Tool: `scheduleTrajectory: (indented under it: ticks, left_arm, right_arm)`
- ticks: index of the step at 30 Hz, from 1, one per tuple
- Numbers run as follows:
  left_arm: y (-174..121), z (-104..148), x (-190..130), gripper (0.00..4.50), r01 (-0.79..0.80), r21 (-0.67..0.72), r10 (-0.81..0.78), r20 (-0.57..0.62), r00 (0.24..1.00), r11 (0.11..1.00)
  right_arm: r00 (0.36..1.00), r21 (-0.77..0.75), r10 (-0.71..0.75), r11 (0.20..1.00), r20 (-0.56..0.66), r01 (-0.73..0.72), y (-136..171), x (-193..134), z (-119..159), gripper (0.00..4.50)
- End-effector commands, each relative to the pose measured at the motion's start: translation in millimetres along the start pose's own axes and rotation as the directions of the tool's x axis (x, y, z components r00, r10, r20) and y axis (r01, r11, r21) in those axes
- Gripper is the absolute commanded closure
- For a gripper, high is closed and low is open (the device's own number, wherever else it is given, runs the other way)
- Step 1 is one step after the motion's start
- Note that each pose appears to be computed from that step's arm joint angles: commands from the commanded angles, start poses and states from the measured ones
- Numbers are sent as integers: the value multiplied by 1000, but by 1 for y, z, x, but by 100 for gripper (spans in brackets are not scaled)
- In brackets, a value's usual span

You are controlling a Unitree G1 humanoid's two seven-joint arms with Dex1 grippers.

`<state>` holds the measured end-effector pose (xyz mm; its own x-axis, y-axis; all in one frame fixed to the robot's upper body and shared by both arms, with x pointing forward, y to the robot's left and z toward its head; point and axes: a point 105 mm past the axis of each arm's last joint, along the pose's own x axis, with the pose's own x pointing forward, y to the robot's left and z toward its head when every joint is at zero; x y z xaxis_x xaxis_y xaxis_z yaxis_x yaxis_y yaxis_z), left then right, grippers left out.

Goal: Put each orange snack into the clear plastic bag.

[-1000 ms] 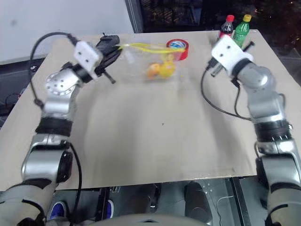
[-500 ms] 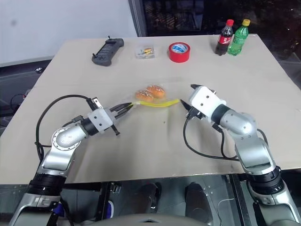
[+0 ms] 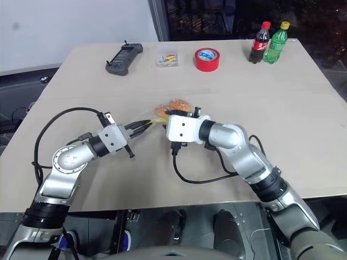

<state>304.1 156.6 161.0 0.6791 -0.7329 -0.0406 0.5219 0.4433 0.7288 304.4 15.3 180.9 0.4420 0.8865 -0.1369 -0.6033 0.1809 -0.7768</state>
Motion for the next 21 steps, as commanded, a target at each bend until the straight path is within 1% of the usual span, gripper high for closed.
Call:
scheduleTrajectory:
  ticks: [1,7,8,9,10,11,12,21]
  left_arm:
    - [12,14,-2,450,-35,14,35,29,999,999]
    - [10,16,0,450,-28,-5,28,32,999,1000]
    - [9,17,1,450,-27,-10,28,34,999,1000]
    - [8,17,1,450,-27,-13,27,34,999,1000]
    - [8,18,2,450,-27,-17,28,36,999,999]
    - [8,18,2,450,-28,-21,28,36,999,999]
    - [8,18,3,450,-27,-24,27,36,999,999]
    - [8,18,4,450,-26,-52,28,38,999,998]
  right_arm:
    - [999,-78,14,997,46,-11,-3,5,12,278]
    - [999,-103,5,995,49,0,-3,11,13,278]
    - [999,-107,-4,994,45,9,-4,11,12,321]
    - [999,-111,-10,994,43,15,-5,12,11,333]
    - [999,-115,-15,993,40,19,-6,12,11,359]
    - [999,-120,-18,993,38,23,-6,12,11,412]
    - [999,-125,-22,992,36,26,-7,13,10,439]
    - [999,-160,-40,986,13,41,-10,15,6,439]
